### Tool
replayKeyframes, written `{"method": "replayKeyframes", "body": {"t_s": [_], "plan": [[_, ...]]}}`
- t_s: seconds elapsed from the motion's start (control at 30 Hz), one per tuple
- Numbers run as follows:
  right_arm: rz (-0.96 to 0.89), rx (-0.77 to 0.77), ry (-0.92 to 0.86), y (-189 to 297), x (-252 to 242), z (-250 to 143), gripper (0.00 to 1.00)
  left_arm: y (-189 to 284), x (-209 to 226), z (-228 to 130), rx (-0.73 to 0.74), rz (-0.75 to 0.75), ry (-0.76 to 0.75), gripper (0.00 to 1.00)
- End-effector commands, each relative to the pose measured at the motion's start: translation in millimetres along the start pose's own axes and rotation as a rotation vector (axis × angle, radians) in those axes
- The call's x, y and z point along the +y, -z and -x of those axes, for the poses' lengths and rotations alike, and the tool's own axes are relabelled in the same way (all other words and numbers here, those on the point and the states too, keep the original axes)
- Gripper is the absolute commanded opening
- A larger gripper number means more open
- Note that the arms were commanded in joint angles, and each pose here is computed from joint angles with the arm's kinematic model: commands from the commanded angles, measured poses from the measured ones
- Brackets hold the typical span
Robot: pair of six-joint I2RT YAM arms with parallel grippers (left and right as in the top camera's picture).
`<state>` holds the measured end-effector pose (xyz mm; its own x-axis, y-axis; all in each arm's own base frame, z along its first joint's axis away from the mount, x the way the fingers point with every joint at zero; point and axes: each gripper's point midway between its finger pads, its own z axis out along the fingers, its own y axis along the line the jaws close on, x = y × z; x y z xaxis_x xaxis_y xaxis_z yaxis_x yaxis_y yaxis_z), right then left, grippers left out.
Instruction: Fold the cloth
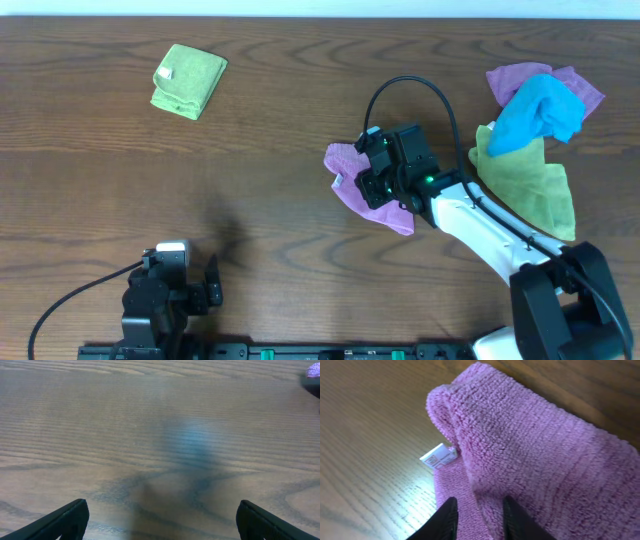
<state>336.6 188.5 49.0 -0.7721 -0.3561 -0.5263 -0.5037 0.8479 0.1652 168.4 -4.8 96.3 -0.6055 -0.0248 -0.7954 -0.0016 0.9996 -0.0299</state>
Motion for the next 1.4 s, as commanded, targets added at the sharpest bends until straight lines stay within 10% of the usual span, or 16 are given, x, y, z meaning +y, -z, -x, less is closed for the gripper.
{"method": "replayKeyframes", "body": {"t_s": [0.0, 0.03, 0.3, 0.5, 1.0, 1.2, 1.37], "plan": [[-0.055, 0.013, 0.012, -3, -10, -4, 0.40, 1, 1, 2, -0.009, 0.007, -0.015, 0.95], [-0.068, 0.013, 0.013, -3, -13, -4, 0.54, 1, 1, 2, -0.009, 0.007, -0.015, 0.95], [-0.082, 0.022, 0.036, -11, -17, -6, 0.57, 1, 1, 2, -0.009, 0.007, -0.015, 0.95], [-0.061, 0.047, 0.032, -18, -15, -13, 0.01, 1, 1, 2, -0.009, 0.007, -0.015, 0.95], [0.271, -0.219, 0.282, 79, 133, 72, 0.01, 1, 1, 2, -0.009, 0.007, -0.015, 0.95], [0.185, -0.219, 0.299, 80, 131, 70, 0.14, 1, 1, 2, -0.009, 0.007, -0.015, 0.95], [0.067, -0.201, 0.297, 68, 109, 70, 0.02, 1, 1, 2, -0.009, 0.007, -0.015, 0.95]]}}
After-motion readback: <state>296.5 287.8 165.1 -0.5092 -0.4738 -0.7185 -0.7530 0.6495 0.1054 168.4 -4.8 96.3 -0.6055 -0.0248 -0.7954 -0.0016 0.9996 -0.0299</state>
